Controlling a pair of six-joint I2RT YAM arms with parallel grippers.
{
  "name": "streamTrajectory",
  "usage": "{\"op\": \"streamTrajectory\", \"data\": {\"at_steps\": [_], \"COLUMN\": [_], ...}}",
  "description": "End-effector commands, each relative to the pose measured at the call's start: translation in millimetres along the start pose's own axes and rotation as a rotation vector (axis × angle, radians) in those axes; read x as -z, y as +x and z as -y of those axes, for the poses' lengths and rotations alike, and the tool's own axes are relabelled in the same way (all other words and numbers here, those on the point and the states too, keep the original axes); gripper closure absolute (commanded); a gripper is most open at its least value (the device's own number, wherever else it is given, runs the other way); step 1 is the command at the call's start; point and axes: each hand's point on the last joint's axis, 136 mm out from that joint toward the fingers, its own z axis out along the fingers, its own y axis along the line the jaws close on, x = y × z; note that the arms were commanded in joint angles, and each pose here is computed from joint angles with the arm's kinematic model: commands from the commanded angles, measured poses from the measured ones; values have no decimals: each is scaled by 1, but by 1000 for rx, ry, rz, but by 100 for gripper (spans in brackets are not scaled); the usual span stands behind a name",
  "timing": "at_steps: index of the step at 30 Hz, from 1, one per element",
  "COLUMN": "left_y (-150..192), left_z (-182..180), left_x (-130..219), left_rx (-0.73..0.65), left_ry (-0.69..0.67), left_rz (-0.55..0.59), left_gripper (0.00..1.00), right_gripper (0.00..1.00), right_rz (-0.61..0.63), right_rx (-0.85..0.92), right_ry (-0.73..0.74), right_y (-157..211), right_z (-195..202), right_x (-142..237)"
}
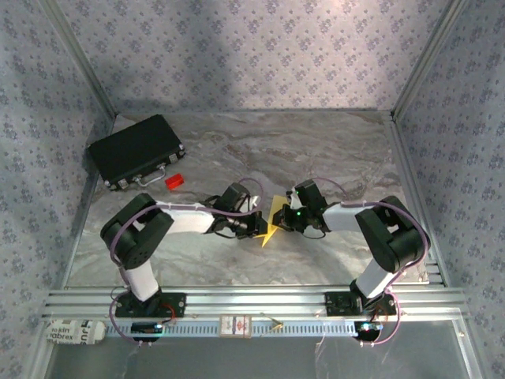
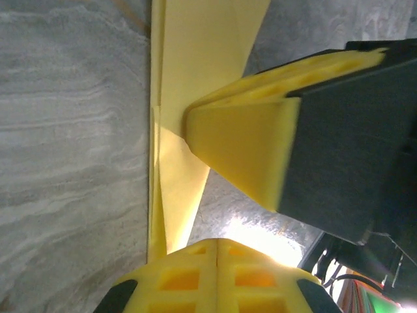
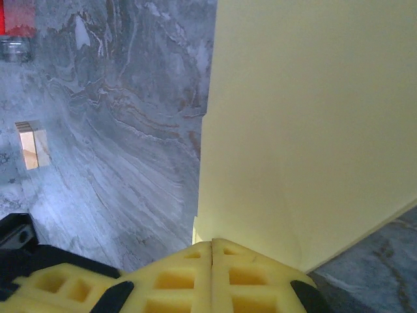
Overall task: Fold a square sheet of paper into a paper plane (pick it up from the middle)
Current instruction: Fold the wing for the fifth time at the center of the table.
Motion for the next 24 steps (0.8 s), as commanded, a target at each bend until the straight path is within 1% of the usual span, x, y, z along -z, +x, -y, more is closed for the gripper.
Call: {"op": "streamTrajectory", "data": {"at_steps": [1,5,9,15,17,22,24], "left_y": [-2,-4,-1,17,23,35,37], "left_z": [3,-1,-19,-51,-60,-73,-76], "left_x": [-7,-12,-16,-22,-22,-21,-20], "left_rx": [-15,-14,-1,12,23,39,43], "left_ry": [5,-19,-103,-245,-274,-309,-314], "left_rz": [-18,-13,-18,-69,-83,-96,-98], "left_gripper": [98,96,95,100,100,100,100], "right_gripper": [96,96,96,96,96,96,96], "right_rz": [-12,-16,-14,12,28,40,34], "right_rx": [-13,-16,-17,-6,3,-5,-25], "right_ry": [-2,0,2,-2,6,39,89], "right_y": [5,7,6,-6,-13,-26,-26], "right_z": [2,3,3,-3,-5,6,22], "right_x": [-2,-2,-2,4,6,2,-2]}}
